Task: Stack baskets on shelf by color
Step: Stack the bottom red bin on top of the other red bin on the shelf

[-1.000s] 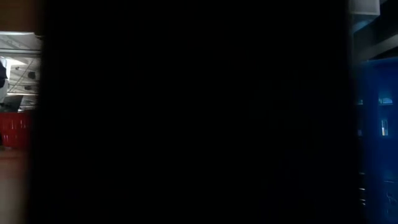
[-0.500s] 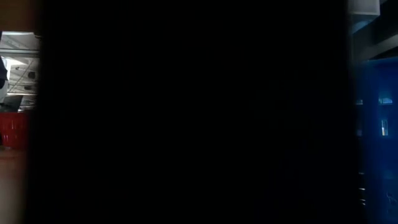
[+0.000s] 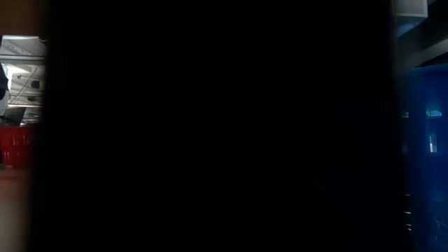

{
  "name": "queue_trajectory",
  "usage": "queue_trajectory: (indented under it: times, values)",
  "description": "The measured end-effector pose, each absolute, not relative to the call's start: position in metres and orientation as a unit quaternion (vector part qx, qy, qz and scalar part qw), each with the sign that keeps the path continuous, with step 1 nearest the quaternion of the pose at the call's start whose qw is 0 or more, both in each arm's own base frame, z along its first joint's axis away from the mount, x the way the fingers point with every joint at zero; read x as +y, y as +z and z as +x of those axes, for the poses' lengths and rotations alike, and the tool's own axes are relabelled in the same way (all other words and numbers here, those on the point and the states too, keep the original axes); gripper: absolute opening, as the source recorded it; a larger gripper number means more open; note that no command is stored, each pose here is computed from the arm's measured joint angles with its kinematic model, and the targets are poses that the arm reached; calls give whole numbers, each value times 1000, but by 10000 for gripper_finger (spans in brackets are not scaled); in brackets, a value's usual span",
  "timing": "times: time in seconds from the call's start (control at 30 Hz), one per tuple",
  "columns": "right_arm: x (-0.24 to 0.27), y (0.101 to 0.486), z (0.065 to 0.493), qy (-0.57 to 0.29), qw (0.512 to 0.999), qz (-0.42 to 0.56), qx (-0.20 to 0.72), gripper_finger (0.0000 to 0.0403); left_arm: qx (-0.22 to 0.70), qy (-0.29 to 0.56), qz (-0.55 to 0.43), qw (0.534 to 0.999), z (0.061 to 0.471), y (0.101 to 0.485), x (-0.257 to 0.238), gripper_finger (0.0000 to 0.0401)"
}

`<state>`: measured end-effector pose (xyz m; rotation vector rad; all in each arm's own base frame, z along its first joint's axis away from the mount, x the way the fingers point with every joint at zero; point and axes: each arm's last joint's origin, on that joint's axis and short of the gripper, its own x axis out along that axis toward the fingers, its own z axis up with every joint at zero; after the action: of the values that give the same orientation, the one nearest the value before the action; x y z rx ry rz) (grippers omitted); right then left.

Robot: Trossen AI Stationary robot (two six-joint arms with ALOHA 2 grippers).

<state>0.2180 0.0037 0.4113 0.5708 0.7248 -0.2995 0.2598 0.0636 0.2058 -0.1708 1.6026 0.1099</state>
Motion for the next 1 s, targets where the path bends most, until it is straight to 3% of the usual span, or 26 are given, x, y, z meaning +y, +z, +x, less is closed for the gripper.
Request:
queue_trajectory:
  times: [1.0]
  values:
    - [4, 411, 218, -140, 884, 276, 351, 113, 725, 26, -47, 686, 266, 195, 65, 60]
